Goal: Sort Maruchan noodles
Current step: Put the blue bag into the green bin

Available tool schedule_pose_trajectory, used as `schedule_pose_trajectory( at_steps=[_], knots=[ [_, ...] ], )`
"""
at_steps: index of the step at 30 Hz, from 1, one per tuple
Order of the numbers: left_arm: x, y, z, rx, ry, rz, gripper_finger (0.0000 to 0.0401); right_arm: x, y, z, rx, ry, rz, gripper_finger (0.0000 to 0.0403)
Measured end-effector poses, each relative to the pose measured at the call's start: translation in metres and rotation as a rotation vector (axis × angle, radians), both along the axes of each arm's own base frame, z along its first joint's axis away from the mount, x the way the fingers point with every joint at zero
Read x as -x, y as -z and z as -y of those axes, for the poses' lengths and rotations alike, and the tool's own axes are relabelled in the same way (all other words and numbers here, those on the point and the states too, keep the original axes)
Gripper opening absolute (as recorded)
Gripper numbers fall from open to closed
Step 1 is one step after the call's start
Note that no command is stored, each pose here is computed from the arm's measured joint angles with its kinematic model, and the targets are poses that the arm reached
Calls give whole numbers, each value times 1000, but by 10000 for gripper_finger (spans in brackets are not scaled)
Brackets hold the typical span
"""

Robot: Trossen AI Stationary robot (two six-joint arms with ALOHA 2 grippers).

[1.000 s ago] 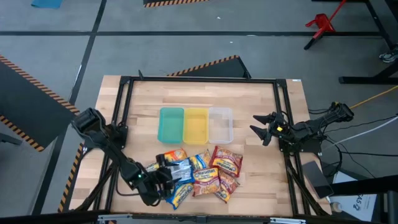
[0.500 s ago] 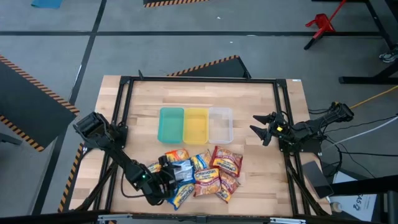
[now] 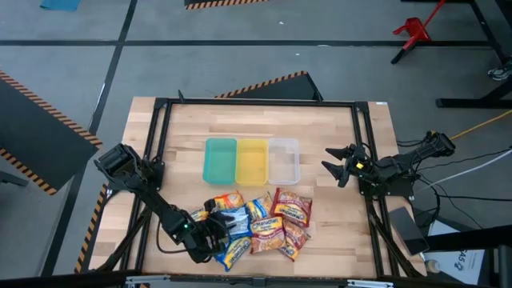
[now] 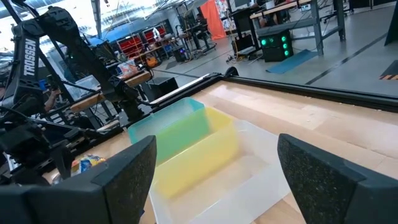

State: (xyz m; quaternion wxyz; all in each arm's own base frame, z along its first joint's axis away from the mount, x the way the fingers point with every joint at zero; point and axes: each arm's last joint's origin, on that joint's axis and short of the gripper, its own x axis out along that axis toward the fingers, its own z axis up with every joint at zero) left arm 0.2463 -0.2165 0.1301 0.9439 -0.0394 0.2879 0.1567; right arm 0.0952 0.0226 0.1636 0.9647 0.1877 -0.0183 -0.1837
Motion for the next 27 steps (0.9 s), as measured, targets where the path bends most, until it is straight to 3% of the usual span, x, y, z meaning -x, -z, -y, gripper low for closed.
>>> schedule_pose_trajectory(
  at_steps=[7,19,22,27],
  knots=[
    [-3,-4,3,12,5,5,7,0,0,0,0,1,0,321],
    [-17,-36,10,-2,-26,77,1,0,0,0,0,2,0,321],
    [-18,-48,3,-10,-78,101,0,0,0,0,0,2,0,321],
    [-6,-78,-24,-26,-279,215,0,0,0,0,0,0,0,321]
  ],
)
